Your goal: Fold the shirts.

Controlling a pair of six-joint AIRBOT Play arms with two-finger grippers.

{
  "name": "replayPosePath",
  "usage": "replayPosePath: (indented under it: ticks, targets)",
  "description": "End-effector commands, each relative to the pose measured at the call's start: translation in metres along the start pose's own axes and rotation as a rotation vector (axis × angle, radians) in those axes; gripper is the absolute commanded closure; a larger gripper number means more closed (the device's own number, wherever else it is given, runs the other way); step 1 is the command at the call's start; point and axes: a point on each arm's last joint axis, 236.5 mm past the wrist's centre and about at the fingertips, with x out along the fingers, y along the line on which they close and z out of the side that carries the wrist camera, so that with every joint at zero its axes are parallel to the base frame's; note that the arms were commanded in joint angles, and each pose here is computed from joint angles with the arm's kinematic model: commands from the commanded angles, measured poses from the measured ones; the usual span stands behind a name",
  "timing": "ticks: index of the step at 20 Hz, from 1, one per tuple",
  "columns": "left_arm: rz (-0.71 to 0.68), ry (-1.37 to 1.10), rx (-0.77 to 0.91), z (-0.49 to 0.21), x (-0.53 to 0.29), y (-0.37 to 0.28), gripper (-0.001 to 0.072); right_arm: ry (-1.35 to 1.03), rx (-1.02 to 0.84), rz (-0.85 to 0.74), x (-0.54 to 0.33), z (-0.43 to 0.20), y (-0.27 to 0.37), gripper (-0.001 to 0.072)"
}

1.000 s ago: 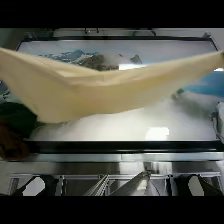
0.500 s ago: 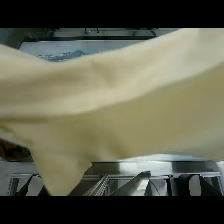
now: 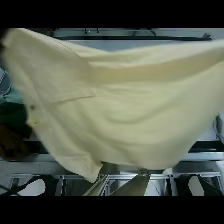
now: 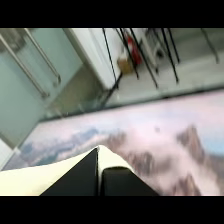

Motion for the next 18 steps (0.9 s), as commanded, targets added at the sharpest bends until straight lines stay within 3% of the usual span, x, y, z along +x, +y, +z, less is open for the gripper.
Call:
replayPosePath:
  ticks: [1,4,8,13,18]
  targets:
    - [0.172,0.156,-0.153,-0.06,0.044,0.143,0.0683,0.161,0.122,-0.126,0.051,-0.103,-0.092,0.0692]
    - [0.211,0.22,-0.265,-0.089,0.054,0.233,0.069,0.248,0.196,-0.184,0.101,-0.163,-0.155,0.0691]
    - [0.221,0.213,-0.397,-0.097,0.059,0.313,0.0698,0.206,0.352,-0.157,0.153,-0.181,-0.213,0.0691]
    - [0.233,0.242,-0.441,-0.107,0.07,0.339,0.0701,0.262,0.446,-0.057,0.186,-0.199,-0.229,0.0692]
    - [0.413,0.52,-0.531,-0.173,0.033,0.354,0.0701,0.477,0.411,-0.094,0.16,-0.246,-0.238,0.0692]
